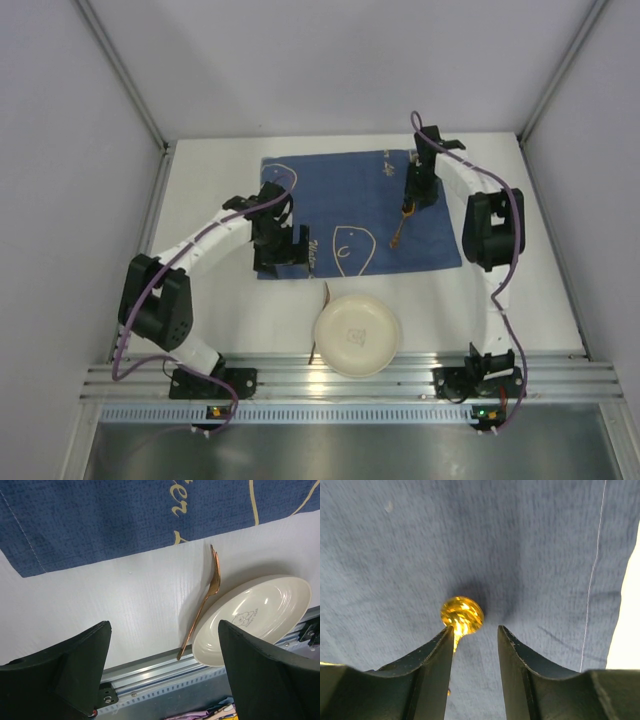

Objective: Set the dinner table for one person

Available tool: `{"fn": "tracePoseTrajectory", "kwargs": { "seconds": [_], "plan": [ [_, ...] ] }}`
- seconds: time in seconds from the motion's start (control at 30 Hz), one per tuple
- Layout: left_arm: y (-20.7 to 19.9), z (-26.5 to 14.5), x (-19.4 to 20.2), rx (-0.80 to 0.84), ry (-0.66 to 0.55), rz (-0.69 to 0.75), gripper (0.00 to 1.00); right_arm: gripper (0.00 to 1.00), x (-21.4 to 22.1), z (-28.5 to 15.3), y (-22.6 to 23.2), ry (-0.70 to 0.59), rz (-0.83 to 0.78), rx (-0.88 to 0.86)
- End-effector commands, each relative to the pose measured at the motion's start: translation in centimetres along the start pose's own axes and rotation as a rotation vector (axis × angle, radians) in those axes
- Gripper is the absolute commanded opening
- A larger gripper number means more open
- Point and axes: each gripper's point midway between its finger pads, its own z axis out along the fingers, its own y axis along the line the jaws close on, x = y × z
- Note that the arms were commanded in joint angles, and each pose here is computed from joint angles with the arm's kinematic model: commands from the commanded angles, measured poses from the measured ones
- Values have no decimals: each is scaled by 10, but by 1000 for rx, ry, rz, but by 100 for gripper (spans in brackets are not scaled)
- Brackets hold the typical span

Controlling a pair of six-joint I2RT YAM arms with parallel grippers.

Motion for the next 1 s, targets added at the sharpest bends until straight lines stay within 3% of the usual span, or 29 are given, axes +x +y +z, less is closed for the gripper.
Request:
{"fn": "tracePoseTrajectory", "kwargs": {
  "seconds": [0.0,0.47,0.8,0.97],
  "plan": [
    [0,-14,-4,-8,-56,-3,93,40,-17,-7,17,-37,-15,-11],
    [7,-21,1,-38,-78,-21,93,40,-14,4,41,-12,-42,-72],
    [9,-21,4,-39,-72,-16,93,40,-23,-41,4,-106,-3,82],
    [6,-23,-1,-39,-67,3,93,40,-15,-28,-1,-78,-3,105]
  ]
}}
